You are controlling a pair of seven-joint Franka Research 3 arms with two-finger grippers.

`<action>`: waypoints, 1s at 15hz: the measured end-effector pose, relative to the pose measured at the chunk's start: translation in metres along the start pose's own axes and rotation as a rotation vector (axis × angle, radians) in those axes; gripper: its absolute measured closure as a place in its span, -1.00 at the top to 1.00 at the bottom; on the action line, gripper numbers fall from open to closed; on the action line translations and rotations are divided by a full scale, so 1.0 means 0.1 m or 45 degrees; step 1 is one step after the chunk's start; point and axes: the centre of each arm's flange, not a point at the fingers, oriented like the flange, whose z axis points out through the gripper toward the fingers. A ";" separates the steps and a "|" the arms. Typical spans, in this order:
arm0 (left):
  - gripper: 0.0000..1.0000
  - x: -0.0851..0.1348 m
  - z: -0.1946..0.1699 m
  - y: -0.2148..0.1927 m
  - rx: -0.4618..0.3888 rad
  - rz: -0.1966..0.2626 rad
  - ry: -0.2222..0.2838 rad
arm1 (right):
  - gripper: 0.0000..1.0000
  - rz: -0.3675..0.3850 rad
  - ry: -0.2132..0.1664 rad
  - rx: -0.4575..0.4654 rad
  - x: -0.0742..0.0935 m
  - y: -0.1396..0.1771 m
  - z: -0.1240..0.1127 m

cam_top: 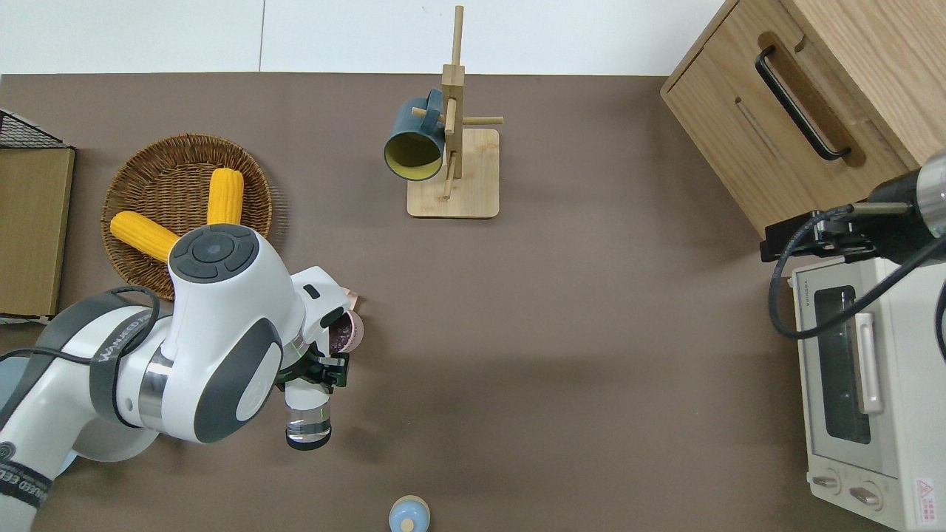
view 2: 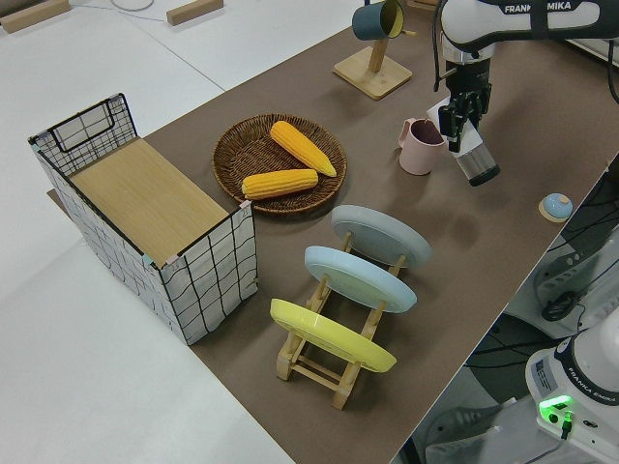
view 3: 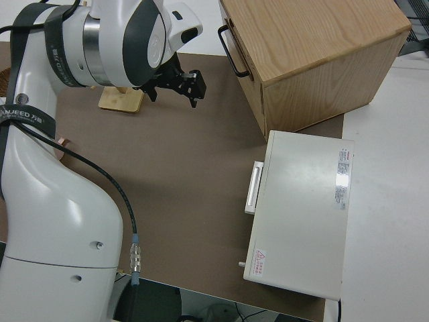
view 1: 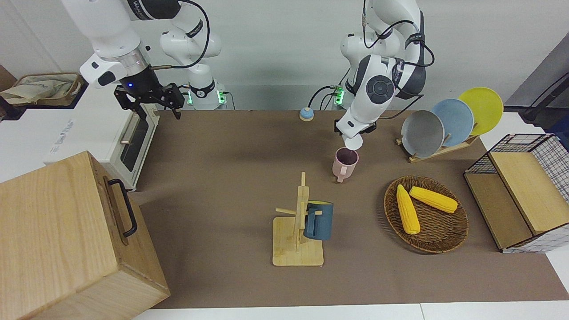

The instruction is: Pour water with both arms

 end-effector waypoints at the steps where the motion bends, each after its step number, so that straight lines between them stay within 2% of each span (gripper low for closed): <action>1: 0.27 0.00 0.00 0.00 0.000 0.000 0.000 | 0.99 0.000 0.000 0.000 0.00 0.00 0.00; 8: 0.27 -0.03 -0.11 0.00 0.004 0.000 -0.019 | 0.99 0.000 0.000 0.000 0.00 0.00 0.00; 15: 0.27 -0.05 -0.19 0.00 0.003 -0.004 -0.009 | 0.99 0.000 0.000 0.000 0.00 0.00 0.00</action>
